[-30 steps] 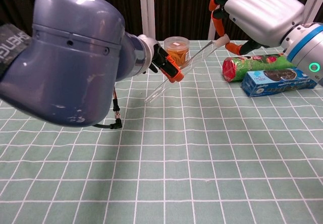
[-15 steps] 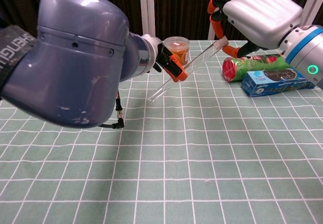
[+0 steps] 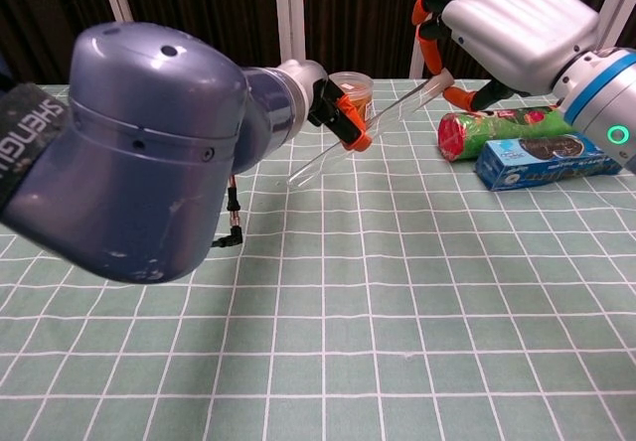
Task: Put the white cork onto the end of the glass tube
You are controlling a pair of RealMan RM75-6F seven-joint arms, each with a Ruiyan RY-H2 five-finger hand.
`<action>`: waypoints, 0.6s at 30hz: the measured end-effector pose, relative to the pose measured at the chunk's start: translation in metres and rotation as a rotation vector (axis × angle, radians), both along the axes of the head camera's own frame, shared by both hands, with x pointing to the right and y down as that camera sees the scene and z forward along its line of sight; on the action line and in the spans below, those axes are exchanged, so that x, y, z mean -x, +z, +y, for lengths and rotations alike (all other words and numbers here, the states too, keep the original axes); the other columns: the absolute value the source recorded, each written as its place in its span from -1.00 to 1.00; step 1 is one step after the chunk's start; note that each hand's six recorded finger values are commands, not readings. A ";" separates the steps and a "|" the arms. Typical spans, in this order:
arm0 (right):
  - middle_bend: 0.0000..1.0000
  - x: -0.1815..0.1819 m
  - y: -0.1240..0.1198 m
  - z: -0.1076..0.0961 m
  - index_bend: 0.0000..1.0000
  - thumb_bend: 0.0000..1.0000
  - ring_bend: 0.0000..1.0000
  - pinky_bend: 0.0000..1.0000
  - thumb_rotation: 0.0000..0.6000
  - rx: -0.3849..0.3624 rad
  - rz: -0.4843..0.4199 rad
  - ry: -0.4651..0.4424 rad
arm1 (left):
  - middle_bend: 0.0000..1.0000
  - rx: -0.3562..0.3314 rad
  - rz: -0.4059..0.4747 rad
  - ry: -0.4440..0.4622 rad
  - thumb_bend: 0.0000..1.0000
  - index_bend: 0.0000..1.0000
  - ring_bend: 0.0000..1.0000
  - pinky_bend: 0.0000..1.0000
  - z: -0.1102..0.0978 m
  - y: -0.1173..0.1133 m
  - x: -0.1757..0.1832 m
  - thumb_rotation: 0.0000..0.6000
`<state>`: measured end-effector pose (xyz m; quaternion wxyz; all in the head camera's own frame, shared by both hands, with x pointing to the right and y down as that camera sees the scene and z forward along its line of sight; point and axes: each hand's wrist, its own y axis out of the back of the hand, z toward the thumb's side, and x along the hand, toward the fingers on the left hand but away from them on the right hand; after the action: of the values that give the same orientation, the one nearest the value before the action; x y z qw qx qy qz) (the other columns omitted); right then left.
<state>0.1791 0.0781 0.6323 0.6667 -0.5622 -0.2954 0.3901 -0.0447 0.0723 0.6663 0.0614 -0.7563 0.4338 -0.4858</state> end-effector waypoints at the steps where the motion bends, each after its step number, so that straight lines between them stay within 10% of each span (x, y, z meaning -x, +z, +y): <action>1: -0.47 0.000 0.000 0.000 0.31 -0.26 -0.78 -1.00 1.00 -0.001 0.000 -0.001 | -0.05 0.000 0.000 0.001 0.25 0.14 -0.74 -1.00 0.000 0.000 0.000 1.00; 18: -0.72 -0.002 -0.001 0.002 -0.34 -0.26 -0.86 -1.00 1.00 0.000 0.010 -0.002 | -0.05 -0.011 0.015 -0.021 0.25 0.14 -0.74 -1.00 0.000 0.000 0.001 1.00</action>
<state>0.1812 0.0797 0.6313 0.6686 -0.5607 -0.2916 0.3920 -0.0454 0.0718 0.6665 0.0573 -0.7550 0.4448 -0.4783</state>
